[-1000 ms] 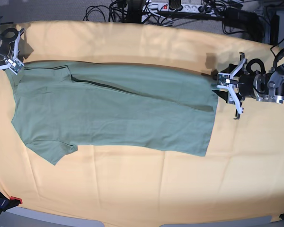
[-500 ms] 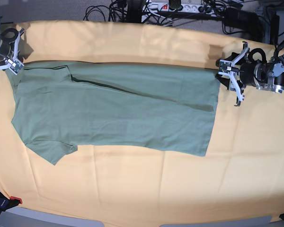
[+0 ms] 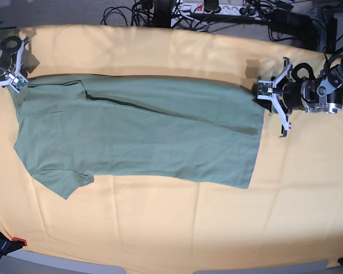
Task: Fold the T-shirt properly
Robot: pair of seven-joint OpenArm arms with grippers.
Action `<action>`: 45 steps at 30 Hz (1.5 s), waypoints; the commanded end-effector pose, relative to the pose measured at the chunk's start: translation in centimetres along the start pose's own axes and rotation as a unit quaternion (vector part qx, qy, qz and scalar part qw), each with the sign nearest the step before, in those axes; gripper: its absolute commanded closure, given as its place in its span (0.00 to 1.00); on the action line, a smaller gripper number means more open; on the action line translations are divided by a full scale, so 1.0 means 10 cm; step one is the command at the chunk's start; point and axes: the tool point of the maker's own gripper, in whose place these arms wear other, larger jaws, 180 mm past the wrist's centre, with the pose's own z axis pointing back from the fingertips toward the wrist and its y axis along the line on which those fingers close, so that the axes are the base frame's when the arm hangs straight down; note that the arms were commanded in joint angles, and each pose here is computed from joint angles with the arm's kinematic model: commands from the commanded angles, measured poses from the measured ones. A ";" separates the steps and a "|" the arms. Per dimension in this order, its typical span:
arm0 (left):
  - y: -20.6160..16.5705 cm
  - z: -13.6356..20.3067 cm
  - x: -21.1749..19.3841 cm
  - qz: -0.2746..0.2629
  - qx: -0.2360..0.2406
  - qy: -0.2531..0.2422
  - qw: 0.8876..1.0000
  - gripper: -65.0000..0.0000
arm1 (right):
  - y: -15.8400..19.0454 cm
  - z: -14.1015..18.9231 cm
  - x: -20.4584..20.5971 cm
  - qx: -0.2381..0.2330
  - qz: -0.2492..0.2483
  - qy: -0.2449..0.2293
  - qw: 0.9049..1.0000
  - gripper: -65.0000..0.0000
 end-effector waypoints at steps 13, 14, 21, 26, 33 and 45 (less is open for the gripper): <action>-0.04 0.15 0.11 -0.003 -0.023 -0.017 1.000 1.00 | 0.05 0.04 -0.05 0.036 0.043 0.021 0.998 1.00; -0.09 0.18 0.13 -0.002 -0.038 -0.021 0.999 1.00 | 0.07 0.04 -0.05 0.042 0.047 0.023 0.998 1.00; -0.17 0.34 0.04 0.012 -0.056 -0.009 0.998 1.00 | 0.08 0.15 -0.03 0.062 0.080 0.045 0.994 1.00; -0.20 0.43 0.00 0.031 -0.063 -0.007 0.998 1.00 | 0.19 0.27 -0.09 0.089 0.131 0.067 0.985 1.00; -0.51 0.47 0.16 0.042 -0.102 -0.030 0.993 1.00 | 0.40 0.41 -0.25 0.119 0.161 0.108 0.974 1.00; -0.90 0.64 0.12 0.003 -0.153 0.003 0.988 1.00 | 0.54 0.51 -0.49 0.139 0.192 0.150 0.960 1.00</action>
